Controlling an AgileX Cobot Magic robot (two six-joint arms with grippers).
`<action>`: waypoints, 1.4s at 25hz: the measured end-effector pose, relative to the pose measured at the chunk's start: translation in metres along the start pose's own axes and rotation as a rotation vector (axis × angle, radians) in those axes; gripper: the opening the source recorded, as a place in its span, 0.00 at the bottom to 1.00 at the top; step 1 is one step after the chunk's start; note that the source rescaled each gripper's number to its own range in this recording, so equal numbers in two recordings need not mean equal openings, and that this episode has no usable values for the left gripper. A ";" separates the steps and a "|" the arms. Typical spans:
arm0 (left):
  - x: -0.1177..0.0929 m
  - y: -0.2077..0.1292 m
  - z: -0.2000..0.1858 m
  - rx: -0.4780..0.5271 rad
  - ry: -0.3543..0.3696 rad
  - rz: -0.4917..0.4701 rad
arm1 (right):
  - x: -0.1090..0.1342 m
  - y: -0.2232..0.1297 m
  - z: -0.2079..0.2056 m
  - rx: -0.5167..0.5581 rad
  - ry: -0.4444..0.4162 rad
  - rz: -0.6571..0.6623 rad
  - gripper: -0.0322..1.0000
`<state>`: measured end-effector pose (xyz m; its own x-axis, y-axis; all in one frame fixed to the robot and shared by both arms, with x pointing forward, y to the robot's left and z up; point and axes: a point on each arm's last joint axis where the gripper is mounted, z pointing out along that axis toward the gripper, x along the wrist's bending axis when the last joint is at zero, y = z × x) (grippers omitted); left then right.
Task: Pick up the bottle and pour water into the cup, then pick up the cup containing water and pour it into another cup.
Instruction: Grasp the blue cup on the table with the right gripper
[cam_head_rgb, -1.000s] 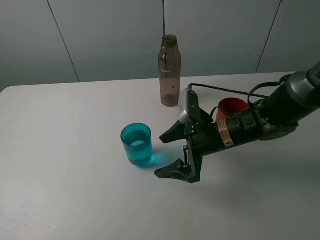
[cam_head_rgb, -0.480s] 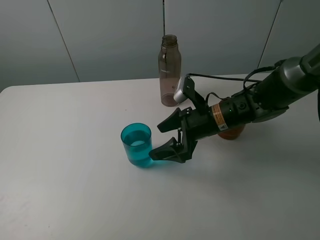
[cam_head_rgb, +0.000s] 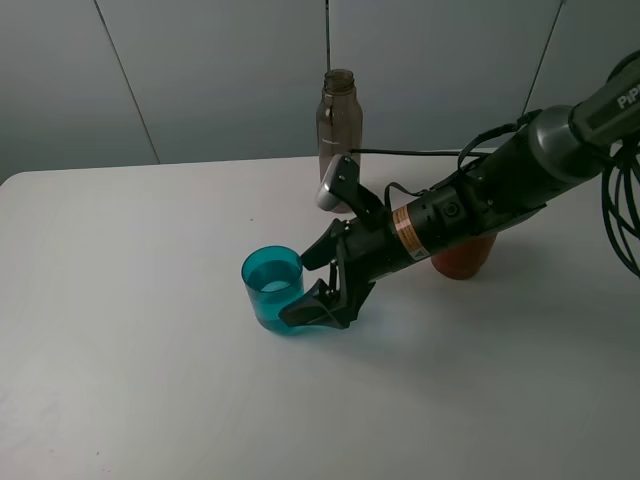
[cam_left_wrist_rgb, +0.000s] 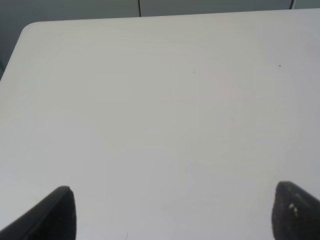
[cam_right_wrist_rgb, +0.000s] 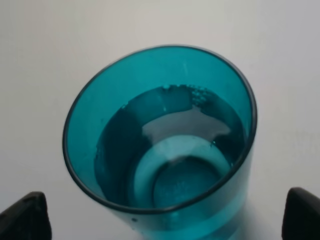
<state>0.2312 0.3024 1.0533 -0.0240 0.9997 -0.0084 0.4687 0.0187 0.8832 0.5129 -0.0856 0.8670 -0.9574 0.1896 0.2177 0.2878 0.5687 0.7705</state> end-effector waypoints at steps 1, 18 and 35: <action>0.000 0.000 0.000 0.000 0.000 0.000 | 0.000 0.000 0.000 0.003 -0.002 -0.002 1.00; 0.000 0.000 0.000 0.000 0.000 0.000 | -0.002 0.013 0.007 0.031 -0.020 -0.047 1.00; 0.000 0.000 0.000 0.000 0.000 0.000 | -0.001 0.013 0.017 0.029 -0.002 -0.104 1.00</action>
<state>0.2312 0.3024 1.0533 -0.0240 0.9997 -0.0084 0.4687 0.0187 0.8832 0.5177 -0.0645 0.8669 -0.9821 0.1302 0.1359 0.1874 0.6084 0.7712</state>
